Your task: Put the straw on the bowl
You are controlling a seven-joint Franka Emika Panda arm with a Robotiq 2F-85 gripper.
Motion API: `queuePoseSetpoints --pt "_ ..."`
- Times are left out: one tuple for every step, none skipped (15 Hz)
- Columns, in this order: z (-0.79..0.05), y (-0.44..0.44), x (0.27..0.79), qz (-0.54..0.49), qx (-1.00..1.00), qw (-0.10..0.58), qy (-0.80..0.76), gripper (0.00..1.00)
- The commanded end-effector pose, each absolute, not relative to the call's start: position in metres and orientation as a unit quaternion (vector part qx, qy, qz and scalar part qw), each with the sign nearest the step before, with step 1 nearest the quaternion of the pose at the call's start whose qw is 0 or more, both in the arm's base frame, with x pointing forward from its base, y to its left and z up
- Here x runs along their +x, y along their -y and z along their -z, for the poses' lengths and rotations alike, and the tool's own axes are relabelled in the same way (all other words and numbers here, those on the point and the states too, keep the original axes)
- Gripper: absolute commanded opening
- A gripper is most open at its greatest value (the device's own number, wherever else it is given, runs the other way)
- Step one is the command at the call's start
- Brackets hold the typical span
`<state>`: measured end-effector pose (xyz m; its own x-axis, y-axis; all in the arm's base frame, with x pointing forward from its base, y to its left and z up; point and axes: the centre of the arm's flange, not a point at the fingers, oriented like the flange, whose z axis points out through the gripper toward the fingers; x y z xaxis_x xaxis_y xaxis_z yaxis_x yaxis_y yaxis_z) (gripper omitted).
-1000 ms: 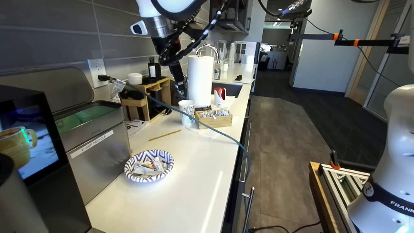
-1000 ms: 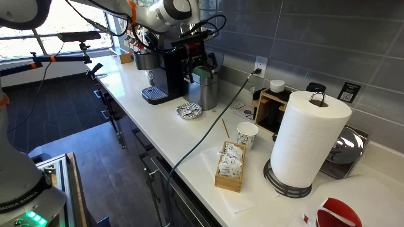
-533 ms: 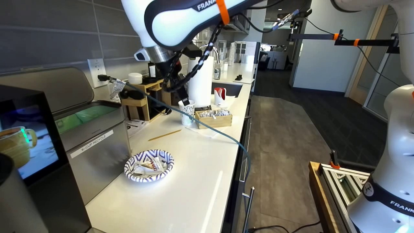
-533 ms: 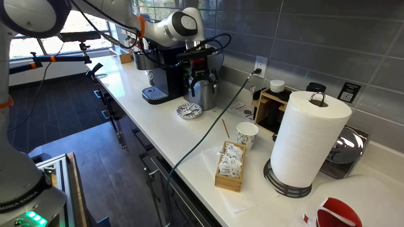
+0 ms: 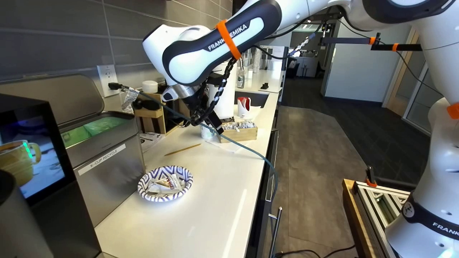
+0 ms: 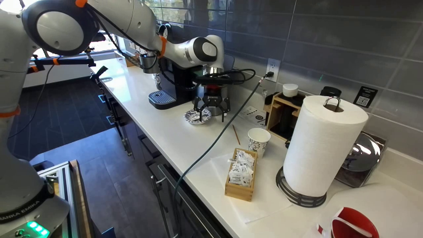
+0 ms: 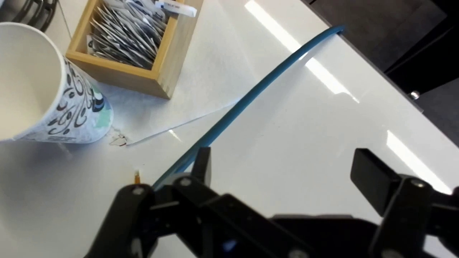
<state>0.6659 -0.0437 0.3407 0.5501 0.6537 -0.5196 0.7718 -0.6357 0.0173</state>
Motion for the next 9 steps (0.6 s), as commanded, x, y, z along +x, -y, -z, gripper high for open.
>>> queuePoseSetpoints --pt "-0.3673 0.0544 0.6595 0.242 0.858 0.061 -0.450 1.00" --pt "-0.3713 0.0558 0.6583 0.243 0.853 0.048 -0.460 1.00" --pt "-0.3745 0.0564 0.6575 0.247 0.846 0.034 -0.471 1.00" --pt "-0.3730 0.0567 0.6587 0.250 0.836 0.016 -0.488 1.00" --pt "-0.3721 0.0577 0.6580 0.252 0.827 -0.002 -0.503 1.00" --pt "-0.3704 0.0582 0.6571 0.250 0.817 -0.021 -0.519 1.00" --pt "-0.3687 0.0578 0.6557 0.249 0.809 -0.042 -0.531 1.00" --pt "-0.3674 0.0569 0.6533 0.246 0.805 -0.060 -0.536 1.00" --pt "-0.3657 0.0562 0.6513 0.237 0.808 -0.072 -0.534 1.00"
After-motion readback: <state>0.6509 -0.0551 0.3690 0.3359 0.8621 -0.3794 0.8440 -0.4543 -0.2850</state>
